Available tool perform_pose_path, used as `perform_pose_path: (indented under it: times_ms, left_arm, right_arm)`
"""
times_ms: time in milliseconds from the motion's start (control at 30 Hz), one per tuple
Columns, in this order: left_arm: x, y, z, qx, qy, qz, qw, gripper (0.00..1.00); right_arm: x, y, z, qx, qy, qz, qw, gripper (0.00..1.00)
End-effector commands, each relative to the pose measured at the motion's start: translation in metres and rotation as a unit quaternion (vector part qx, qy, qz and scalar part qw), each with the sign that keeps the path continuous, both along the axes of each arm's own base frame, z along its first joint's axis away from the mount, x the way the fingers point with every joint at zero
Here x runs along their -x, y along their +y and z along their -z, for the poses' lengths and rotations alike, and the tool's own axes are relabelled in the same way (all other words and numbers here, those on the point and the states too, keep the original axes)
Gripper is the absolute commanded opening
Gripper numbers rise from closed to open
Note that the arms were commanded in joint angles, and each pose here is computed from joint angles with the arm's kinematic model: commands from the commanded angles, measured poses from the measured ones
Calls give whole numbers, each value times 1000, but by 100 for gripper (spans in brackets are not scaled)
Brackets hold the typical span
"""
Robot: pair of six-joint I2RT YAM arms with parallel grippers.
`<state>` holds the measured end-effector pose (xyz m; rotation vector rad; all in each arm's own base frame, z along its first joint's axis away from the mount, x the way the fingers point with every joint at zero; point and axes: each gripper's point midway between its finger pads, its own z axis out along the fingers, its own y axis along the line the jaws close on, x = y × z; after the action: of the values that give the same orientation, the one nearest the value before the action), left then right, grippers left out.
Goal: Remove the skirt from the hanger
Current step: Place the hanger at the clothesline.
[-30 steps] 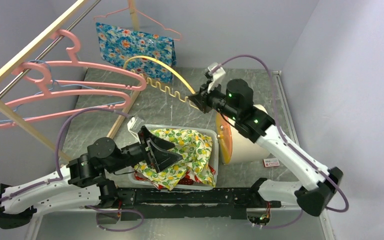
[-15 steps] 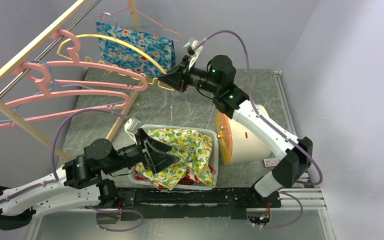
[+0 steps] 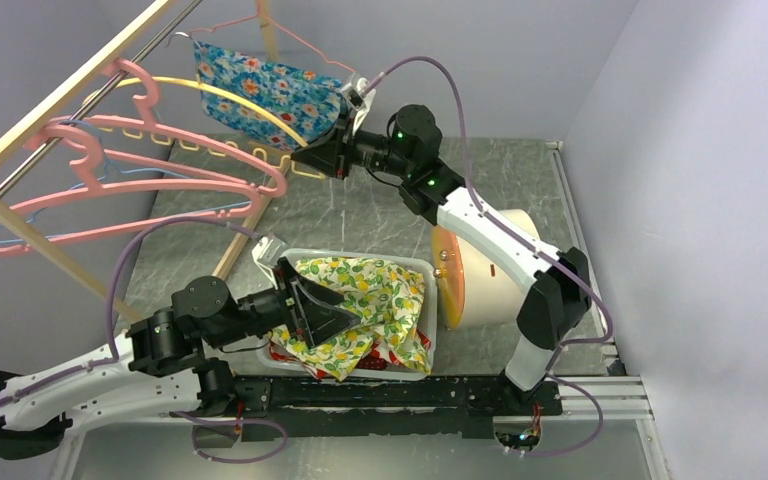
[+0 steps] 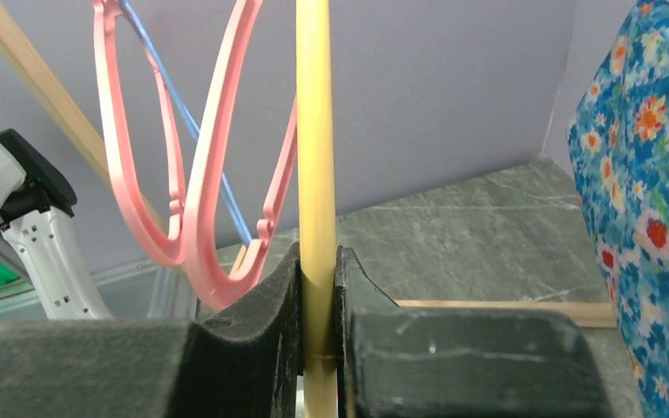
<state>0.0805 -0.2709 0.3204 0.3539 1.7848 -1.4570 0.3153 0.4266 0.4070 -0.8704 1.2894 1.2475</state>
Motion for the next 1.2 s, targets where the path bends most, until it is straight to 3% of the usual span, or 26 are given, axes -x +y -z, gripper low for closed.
perform_pose_path:
  times_ms: [0,933,1100,1167]
  left_arm:
    - [0,7,-20,17,-9,-5,1000,100]
    - [-1,5,-29,14,-17,-5,1000,100]
    - [-2,8,-31,17,-12,-13,1000,100]
    - [-4,9,-32,19,-12,-17,1000,100]
  right_arm:
    - [1,7,-37,-42,-46,-18,998,0]
    - [-6,47,-8,-34,0,-53,998,0]
    - [-4,42,-5,-32,20,-42,998,10]
    - [-7,39,-3,-22,28,-29,999,19]
